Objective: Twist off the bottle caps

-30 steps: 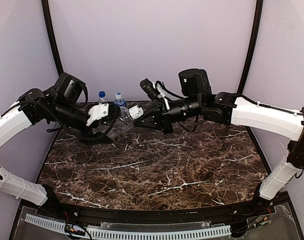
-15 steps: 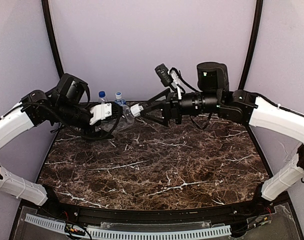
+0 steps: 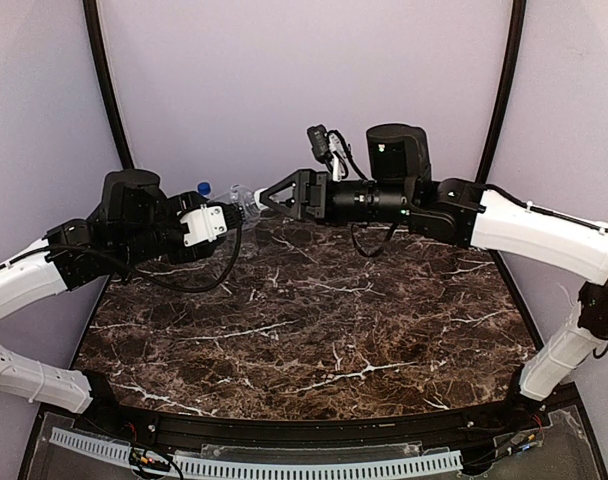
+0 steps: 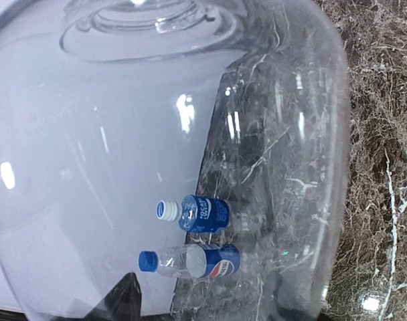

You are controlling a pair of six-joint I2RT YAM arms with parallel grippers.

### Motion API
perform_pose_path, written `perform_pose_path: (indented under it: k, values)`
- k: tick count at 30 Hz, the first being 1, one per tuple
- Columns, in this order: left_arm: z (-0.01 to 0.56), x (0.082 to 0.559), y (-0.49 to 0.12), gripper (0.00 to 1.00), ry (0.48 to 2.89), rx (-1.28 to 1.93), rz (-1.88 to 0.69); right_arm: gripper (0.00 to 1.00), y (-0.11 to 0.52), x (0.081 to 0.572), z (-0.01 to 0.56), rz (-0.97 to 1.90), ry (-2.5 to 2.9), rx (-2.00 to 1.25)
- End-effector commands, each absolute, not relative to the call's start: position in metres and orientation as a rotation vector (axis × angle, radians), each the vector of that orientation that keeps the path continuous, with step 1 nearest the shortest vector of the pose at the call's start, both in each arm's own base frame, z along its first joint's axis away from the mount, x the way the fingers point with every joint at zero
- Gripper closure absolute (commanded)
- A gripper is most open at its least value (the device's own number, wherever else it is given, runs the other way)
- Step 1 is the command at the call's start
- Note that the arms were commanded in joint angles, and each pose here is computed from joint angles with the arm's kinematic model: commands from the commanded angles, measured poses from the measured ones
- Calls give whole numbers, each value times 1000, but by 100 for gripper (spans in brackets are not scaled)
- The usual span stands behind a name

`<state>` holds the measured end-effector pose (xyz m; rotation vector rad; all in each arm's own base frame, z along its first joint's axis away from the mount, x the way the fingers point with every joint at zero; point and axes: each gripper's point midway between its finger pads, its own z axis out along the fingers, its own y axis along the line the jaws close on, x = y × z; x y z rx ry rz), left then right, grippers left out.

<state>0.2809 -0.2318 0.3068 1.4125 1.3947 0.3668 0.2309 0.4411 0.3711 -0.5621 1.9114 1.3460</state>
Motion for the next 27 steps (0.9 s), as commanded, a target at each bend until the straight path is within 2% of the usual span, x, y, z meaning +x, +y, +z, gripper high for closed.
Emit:
perform_pose_path:
  k: [1, 4, 9, 13, 18, 23, 27]
  values:
    - [319, 281, -229, 54, 1350, 1362, 411, 21, 452, 236, 386, 1390, 1880, -513]
    - [318, 280, -229, 55, 1348, 1365, 409, 28, 457, 236, 389, 1404, 1862, -530]
    - [320, 279, -232, 55, 1337, 1365, 398, 52, 465, 236, 388, 1421, 1859, -557]
    - [318, 278, -234, 56, 1327, 1378, 393, 62, 467, 235, 385, 1432, 1867, -571]
    - [320, 277, -236, 57, 1330, 1367, 378, 100, 470, 225, 389, 1471, 1834, -668]
    - [311, 255, -243, 59, 1360, 1448, 221, 100, 472, 169, 396, 1489, 1582, -1160]
    - [287, 196, -257, 61, 1356, 1688, -133, 100, 468, 121, 381, 1282, 1324, -1497]
